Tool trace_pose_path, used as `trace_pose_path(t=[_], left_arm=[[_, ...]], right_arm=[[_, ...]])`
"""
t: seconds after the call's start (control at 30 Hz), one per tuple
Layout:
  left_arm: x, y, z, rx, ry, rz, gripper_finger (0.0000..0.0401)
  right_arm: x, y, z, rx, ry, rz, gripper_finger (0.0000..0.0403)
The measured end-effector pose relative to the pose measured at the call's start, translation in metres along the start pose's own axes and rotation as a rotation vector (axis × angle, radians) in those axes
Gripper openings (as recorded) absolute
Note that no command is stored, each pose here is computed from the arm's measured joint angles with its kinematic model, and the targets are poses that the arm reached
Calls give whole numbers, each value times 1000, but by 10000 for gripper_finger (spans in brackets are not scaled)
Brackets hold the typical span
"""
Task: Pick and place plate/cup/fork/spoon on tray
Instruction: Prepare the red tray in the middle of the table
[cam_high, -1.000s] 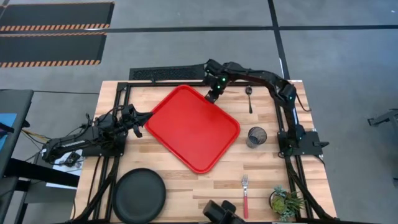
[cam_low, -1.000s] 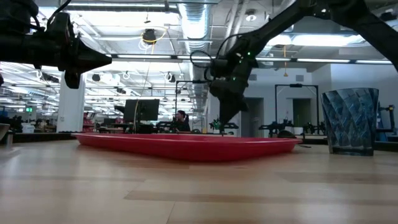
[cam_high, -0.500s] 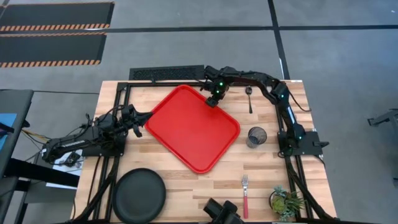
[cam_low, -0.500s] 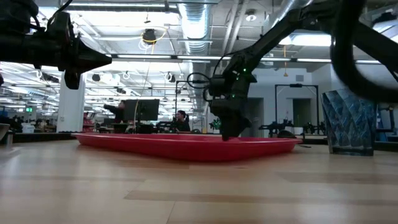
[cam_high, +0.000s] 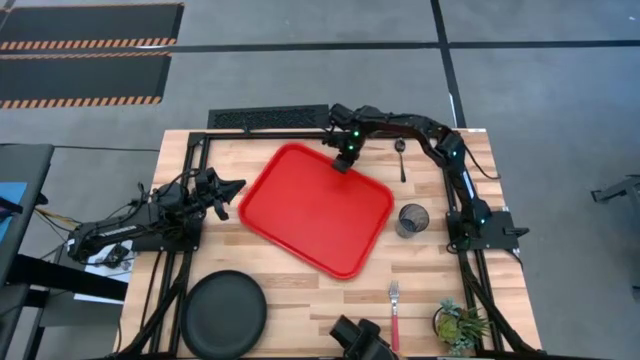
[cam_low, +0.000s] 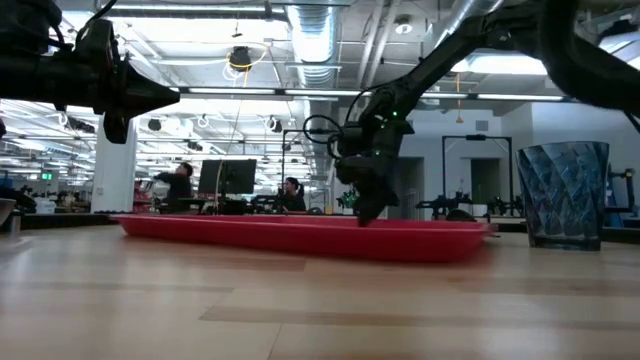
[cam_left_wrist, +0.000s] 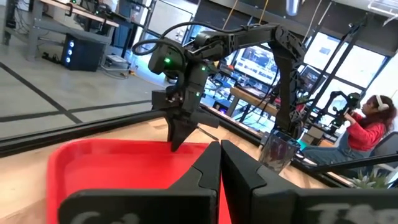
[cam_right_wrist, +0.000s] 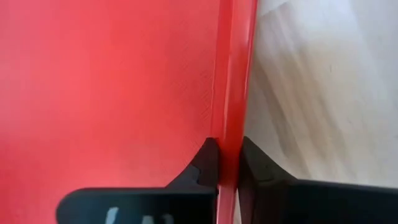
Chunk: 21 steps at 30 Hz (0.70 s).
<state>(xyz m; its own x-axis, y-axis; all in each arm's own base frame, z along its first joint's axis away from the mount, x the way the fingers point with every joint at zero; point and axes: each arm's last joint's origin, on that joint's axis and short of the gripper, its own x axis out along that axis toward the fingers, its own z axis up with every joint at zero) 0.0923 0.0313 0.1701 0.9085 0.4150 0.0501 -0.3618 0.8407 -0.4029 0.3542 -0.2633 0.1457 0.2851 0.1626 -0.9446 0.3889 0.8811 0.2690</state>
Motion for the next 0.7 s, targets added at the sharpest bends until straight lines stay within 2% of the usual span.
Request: trace_pose_path(t=[0.13, 0.33, 0.5, 0.7], left_arm=[[0, 0, 0, 0, 0, 0, 0], [1, 0, -1, 6, 11, 7, 0], [4, 1, -5, 13, 52, 25, 0], [7, 3, -9, 21, 106, 49, 0]], right_arm=[[-10, 2, 6, -82, -8, -13, 44], [-21, 13, 19, -208, -61, -33, 29], [-18, 34, 25, -342, -67, -32, 33], [-11, 61, 31, -438, -85, -33, 33]])
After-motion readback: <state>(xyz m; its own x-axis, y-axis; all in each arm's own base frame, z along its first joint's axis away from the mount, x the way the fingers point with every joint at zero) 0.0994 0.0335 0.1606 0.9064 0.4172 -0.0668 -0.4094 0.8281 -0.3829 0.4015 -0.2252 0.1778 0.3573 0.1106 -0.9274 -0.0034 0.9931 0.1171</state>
